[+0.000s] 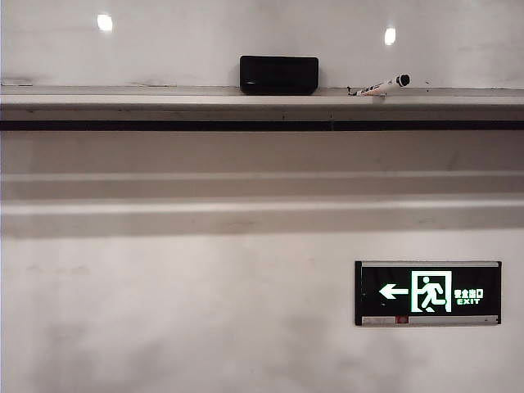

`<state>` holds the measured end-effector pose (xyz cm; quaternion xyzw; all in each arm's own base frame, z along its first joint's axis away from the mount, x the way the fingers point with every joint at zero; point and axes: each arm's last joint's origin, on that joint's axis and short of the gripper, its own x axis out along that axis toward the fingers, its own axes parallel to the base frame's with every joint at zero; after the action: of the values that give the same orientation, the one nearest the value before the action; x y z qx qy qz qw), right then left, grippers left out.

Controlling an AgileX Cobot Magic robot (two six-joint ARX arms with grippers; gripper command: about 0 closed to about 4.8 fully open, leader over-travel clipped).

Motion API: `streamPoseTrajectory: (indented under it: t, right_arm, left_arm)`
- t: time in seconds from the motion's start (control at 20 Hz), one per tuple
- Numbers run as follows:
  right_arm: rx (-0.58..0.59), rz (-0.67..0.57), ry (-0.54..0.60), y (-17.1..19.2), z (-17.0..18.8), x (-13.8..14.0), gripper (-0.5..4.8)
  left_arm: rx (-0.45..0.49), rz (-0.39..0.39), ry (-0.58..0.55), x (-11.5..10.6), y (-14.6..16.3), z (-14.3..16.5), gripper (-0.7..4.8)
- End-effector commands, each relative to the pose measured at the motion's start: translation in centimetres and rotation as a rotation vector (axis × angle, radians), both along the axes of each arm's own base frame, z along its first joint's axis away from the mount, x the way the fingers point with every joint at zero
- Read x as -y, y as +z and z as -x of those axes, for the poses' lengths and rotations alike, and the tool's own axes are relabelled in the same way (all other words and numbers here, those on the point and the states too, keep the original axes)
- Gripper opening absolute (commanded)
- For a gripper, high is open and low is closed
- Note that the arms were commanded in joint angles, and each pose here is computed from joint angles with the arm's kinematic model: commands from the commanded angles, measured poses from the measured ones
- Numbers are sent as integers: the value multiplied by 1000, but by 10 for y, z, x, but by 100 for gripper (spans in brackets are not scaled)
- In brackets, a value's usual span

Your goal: Take a marker from the whiteboard tray, write "Hi!" on the whiteboard, and then put the marker back vertically into the whiteboard tray.

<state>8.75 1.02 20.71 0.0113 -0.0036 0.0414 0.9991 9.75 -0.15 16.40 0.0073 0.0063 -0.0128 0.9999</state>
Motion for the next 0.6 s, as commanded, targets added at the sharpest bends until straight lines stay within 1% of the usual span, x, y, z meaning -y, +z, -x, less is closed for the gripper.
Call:
streamPoseTrajectory:
  t: [0.05, 0.15, 0.25, 0.35, 0.4, 0.6]
  right_arm:
    - [55, -13, -43, -8, -1, 3, 44]
    - [24, -16, -63, -21, -5, 4, 44]
    - [-16, -37, -61, -35, -8, 3, 44]
    - [-43, -33, -65, -45, -10, 3, 44]
    - [-61, -30, -66, -47, -9, 3, 44]
    - [-53, -32, -91, -46, -10, 6, 44]
  left_arm:
    - [11, -8, 5, 0, 1, 0, -5]
    - [10, -8, 5, 0, 1, 0, -5]
    - [7, -8, 3, 0, 1, 0, -5]
    - [4, -8, 4, 0, 0, 0, -5]
    - [4, -8, 4, 0, 0, 0, -5]
    - [4, -8, 4, 0, 0, 0, -5]
